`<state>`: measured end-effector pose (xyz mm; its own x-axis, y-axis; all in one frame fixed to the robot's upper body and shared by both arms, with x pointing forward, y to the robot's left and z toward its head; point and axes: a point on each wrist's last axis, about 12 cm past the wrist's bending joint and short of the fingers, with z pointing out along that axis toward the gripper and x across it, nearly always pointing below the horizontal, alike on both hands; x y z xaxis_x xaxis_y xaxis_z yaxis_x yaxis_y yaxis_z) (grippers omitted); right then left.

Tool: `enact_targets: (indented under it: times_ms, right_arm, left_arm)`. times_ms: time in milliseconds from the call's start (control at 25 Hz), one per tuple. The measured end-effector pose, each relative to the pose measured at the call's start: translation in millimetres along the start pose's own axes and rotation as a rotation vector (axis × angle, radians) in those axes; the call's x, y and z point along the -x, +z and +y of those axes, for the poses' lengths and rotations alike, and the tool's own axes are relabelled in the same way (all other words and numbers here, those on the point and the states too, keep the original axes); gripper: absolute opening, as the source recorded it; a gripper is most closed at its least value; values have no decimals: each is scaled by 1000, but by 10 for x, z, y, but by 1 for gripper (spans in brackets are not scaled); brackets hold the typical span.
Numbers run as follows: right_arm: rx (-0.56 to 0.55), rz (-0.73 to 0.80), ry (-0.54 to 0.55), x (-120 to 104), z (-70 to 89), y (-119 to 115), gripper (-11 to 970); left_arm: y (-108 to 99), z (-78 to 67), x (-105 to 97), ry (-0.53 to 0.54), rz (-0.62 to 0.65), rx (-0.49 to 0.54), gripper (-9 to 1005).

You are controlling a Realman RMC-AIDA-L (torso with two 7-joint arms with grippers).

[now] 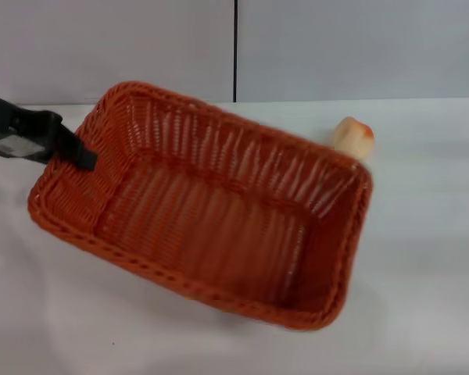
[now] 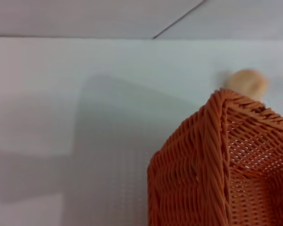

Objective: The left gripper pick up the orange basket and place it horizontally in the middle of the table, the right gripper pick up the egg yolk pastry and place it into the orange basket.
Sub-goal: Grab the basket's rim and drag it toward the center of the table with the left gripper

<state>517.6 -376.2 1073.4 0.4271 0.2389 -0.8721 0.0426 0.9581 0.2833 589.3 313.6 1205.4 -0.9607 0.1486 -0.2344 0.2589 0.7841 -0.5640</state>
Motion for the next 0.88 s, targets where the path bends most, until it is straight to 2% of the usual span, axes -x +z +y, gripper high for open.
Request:
enact_targets:
  times_ms: [40,200,240,440,600,880]
  right_arm:
    - [3,-1,0,6,-3,13,540]
    - [13,-2,2,17,-10,25,540]
    - [15,-2,2,27,-22,32,540]
    - [18,-7,-3,51,-48,56,539]
    - [19,-3,5,48,-49,59,539]
    - [11,14,6,31,-61,71,539]
  left_arm:
    - [-38,24,-34,-30,-32,-42,157]
    - [-82,93,-96,-70,-71,-61,158]
    - [-82,151,-162,-96,-89,-66,158]
    - [-13,226,-329,-123,-115,-81,158]
    - [11,243,-406,-130,-124,-80,158]
    - [0,357,-583,-174,-132,-62,158]
